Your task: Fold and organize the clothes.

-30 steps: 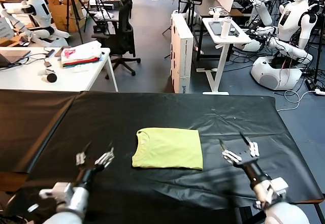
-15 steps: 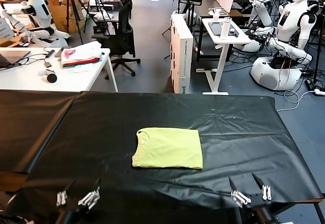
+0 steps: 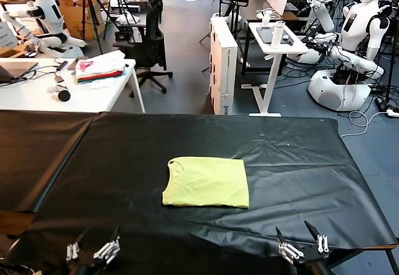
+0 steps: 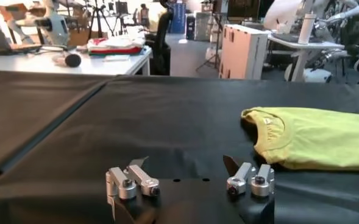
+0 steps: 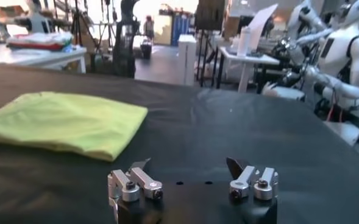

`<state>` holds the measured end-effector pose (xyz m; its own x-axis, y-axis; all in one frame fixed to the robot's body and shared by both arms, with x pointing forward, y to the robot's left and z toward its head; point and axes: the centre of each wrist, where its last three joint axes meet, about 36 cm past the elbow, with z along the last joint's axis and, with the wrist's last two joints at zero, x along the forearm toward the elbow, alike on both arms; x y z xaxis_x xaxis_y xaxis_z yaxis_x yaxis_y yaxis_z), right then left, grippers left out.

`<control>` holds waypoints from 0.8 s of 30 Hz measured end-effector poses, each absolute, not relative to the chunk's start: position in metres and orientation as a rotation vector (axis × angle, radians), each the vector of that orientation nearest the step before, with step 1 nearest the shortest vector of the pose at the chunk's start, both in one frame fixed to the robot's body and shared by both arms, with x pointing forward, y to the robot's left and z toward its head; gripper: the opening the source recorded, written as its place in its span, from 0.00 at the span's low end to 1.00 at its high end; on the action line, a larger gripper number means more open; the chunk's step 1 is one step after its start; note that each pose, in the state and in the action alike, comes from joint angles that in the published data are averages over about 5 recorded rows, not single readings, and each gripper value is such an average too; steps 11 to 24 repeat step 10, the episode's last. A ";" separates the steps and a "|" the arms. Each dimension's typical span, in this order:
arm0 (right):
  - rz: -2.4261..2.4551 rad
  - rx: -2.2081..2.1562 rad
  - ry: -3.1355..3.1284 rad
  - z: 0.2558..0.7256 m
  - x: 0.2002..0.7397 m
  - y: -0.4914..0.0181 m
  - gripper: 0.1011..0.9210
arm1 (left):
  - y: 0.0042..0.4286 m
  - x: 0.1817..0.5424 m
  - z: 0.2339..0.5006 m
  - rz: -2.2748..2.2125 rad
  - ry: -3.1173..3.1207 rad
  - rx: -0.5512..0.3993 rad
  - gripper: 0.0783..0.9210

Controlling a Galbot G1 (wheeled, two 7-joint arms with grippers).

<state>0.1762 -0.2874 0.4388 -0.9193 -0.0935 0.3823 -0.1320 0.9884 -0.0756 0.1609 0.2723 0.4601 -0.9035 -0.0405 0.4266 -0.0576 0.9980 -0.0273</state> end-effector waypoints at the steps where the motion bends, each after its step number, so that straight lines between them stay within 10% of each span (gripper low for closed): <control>1: 0.142 0.156 -2.746 0.439 0.176 -0.287 0.98 | 0.272 0.161 0.460 0.055 -2.698 0.070 0.98; 24: 0.141 0.156 -2.747 0.439 0.172 -0.282 0.98 | 0.274 0.161 0.457 0.052 -2.685 0.063 0.98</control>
